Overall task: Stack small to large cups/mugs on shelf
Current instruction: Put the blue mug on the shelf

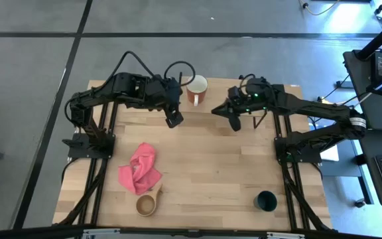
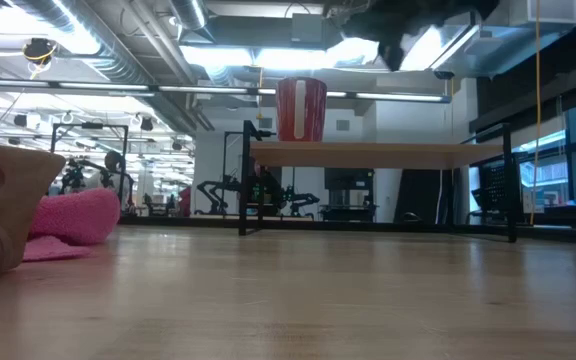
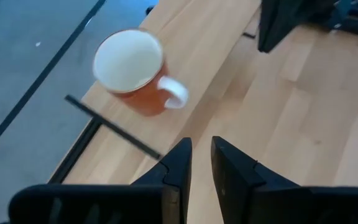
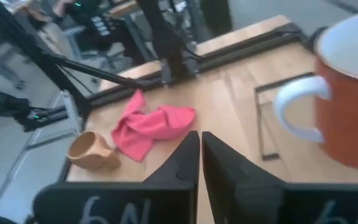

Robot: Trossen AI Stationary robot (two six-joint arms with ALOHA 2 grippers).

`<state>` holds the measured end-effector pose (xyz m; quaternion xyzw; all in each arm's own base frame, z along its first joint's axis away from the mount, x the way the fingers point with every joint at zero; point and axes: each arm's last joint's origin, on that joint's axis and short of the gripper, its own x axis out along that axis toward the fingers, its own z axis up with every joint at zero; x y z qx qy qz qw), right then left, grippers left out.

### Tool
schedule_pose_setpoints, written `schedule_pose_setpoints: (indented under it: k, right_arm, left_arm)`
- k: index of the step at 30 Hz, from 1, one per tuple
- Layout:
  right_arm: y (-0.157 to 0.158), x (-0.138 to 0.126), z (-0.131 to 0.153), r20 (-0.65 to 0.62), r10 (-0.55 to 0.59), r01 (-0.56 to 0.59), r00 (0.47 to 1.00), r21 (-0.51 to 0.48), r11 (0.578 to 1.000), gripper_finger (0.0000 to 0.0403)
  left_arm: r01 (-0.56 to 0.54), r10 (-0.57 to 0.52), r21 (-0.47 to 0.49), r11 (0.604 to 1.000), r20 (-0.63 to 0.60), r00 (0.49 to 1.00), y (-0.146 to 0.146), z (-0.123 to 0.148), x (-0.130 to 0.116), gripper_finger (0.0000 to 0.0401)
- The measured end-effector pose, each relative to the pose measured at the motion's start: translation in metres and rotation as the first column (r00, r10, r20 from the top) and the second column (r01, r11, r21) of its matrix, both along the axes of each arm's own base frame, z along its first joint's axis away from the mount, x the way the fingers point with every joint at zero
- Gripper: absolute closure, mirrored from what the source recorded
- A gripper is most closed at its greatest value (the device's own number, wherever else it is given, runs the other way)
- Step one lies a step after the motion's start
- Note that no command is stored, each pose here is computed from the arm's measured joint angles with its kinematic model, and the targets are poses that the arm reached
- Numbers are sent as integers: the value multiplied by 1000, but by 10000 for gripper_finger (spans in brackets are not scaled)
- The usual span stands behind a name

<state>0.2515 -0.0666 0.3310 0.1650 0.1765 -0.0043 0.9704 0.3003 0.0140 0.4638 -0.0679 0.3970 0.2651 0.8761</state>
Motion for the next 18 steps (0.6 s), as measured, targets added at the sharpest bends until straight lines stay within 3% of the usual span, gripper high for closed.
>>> schedule_pose_setpoints:
  k: [10, 18]
  right_arm:
    - [24, -71, 16, -160, -142, 143, 977, -2, 990, 382]
    - [51, -117, 9, -363, -137, 212, 922, 174, 962, 382]
  left_arm:
    - [43, -43, 9, 999, 63, 997, -5, -1, 10, 346]
    - [162, -156, -69, 984, 89, 984, -9, -35, 40, 346]
